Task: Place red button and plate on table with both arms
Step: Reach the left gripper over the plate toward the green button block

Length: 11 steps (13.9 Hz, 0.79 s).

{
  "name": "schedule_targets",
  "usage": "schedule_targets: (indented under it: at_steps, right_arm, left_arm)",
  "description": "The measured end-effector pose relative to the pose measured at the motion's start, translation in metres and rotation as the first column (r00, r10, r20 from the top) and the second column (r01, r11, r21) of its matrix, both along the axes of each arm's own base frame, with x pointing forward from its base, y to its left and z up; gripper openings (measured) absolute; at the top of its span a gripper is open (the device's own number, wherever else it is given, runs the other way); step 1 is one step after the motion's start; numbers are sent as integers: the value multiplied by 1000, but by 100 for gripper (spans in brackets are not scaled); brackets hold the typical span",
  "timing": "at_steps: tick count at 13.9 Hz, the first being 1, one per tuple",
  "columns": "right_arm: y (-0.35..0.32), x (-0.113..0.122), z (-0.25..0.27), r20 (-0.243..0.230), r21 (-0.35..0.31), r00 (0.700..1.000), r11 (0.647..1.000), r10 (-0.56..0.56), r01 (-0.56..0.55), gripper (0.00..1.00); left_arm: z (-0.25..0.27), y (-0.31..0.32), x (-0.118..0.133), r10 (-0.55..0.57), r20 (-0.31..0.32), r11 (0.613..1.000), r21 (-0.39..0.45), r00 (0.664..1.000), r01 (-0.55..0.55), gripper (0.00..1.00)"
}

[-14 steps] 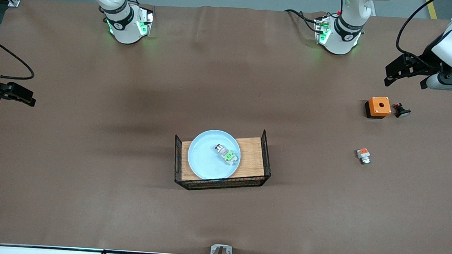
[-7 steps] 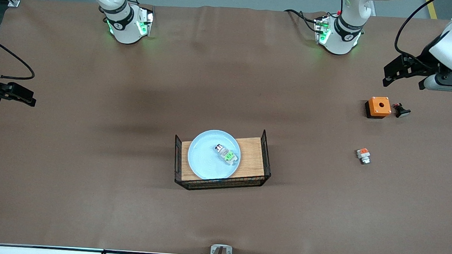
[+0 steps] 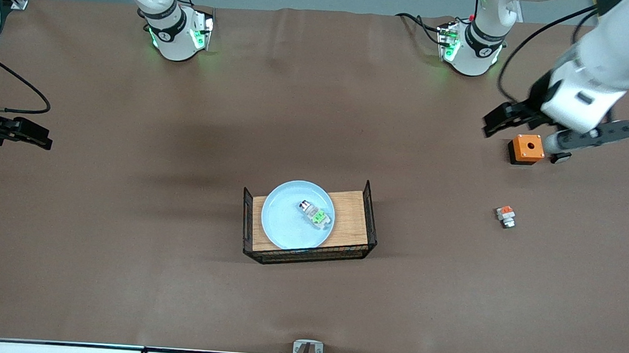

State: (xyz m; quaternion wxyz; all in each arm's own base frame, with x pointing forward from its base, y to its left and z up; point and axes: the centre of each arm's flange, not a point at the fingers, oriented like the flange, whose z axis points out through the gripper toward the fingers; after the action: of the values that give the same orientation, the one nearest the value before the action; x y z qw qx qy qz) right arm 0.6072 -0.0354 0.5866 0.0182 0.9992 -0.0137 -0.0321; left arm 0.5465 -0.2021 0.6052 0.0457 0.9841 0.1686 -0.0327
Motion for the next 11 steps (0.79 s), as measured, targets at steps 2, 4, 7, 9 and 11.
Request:
schedule_targets:
  at_steps: [2, 4, 7, 9, 11]
  right_arm:
    - [0, 0, 0, 0, 0, 1000, 1000, 0, 0, 100]
    - [0, 0, 0, 0, 0, 1000, 1000, 0, 0, 100]
    - [0, 0, 0, 1, 0, 1000, 1000, 0, 0, 100]
    - [0, 0, 0, 1, 0, 1000, 1000, 0, 0, 100]
    - [0, 0, 0, 1, 0, 1000, 1000, 0, 0, 100]
  left_arm:
    - [-22, -52, 15, 76, -6, 997, -31, 997, -76, 100]
    - [-46, -100, 27, 144, -15, 987, -62, 989, -145, 100]
    - [-71, -163, 37, 240, -15, 964, -116, 971, -240, 100]
    - [-88, -199, 38, 270, 2, 953, -142, 963, -267, 100]
    - [-114, -233, 34, 284, 35, 951, -140, 958, -277, 100]
